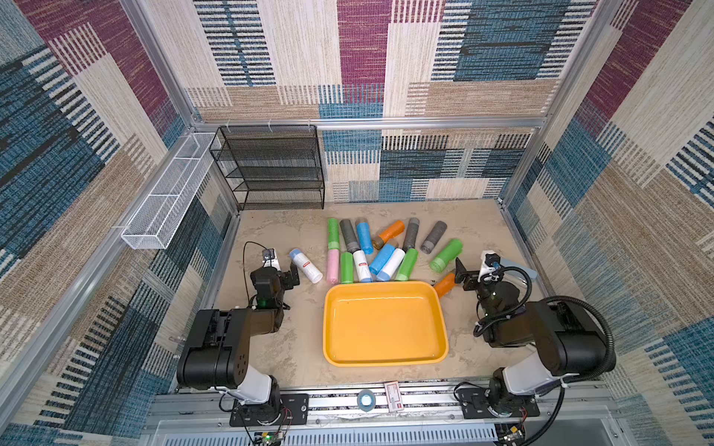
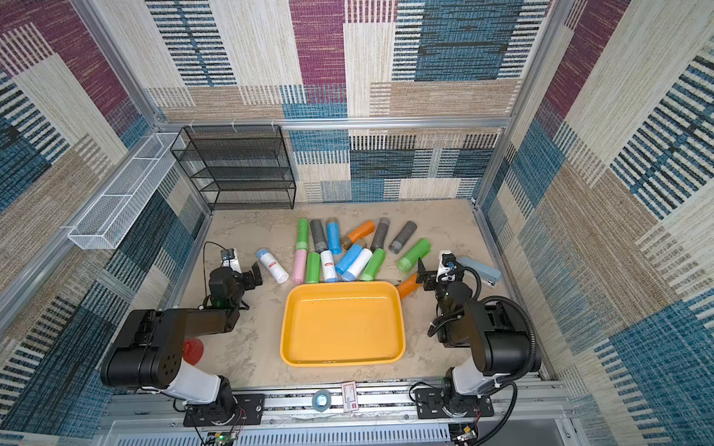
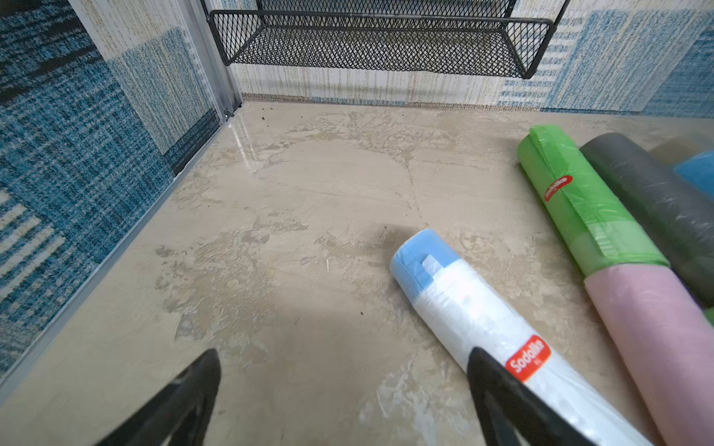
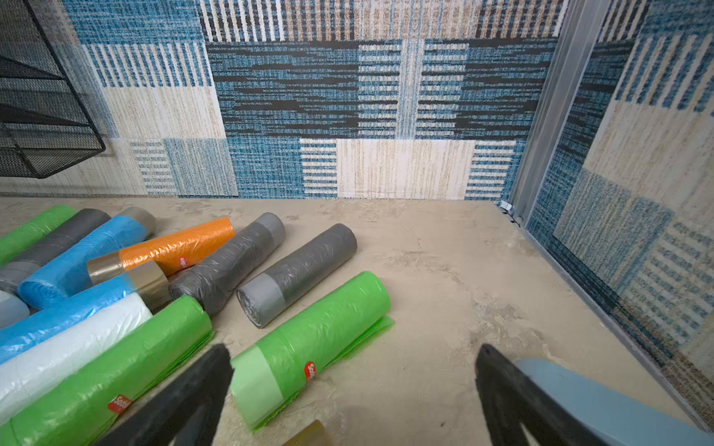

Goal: Put the roll of trash bags into the storage box
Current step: Pick up the roll of trash bags from the center of the board.

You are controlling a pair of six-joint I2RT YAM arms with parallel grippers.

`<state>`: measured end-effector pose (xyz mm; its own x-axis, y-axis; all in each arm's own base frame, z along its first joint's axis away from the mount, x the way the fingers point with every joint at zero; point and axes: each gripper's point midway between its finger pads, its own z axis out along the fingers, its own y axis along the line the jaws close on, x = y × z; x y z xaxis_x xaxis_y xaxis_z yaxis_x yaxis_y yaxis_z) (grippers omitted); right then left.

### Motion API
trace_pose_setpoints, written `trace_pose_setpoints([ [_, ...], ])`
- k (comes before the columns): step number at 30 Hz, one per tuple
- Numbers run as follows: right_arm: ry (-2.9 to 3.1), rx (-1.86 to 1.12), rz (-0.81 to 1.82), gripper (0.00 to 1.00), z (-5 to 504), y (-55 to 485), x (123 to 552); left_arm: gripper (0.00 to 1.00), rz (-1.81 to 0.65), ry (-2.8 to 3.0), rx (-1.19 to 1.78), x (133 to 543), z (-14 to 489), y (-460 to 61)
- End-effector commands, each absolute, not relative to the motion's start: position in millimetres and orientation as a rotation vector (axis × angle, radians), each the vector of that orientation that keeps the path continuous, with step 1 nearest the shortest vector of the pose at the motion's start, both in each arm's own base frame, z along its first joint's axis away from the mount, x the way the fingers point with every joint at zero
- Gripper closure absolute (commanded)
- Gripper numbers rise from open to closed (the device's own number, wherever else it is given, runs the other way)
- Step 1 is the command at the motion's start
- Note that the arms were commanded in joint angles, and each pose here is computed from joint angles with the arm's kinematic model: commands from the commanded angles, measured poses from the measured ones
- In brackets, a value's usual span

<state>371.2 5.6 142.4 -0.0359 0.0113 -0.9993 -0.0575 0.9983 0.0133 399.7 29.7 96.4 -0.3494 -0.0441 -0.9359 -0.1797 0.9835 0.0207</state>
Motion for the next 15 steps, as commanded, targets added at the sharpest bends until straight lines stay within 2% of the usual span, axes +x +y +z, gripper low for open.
trace_pose_setpoints([
  [1, 1.575, -0.057, 0.065, 0.01, 149.9, 8.8, 371.0, 0.00, 0.154, 1.930, -0.130, 399.2, 96.3, 28.8],
  [15, 1.578, -0.029, 0.055, 0.01, 149.4, 4.6, 371.4, 0.01, 0.155, 1.929, -0.130, 399.5, 96.5, 28.9],
])
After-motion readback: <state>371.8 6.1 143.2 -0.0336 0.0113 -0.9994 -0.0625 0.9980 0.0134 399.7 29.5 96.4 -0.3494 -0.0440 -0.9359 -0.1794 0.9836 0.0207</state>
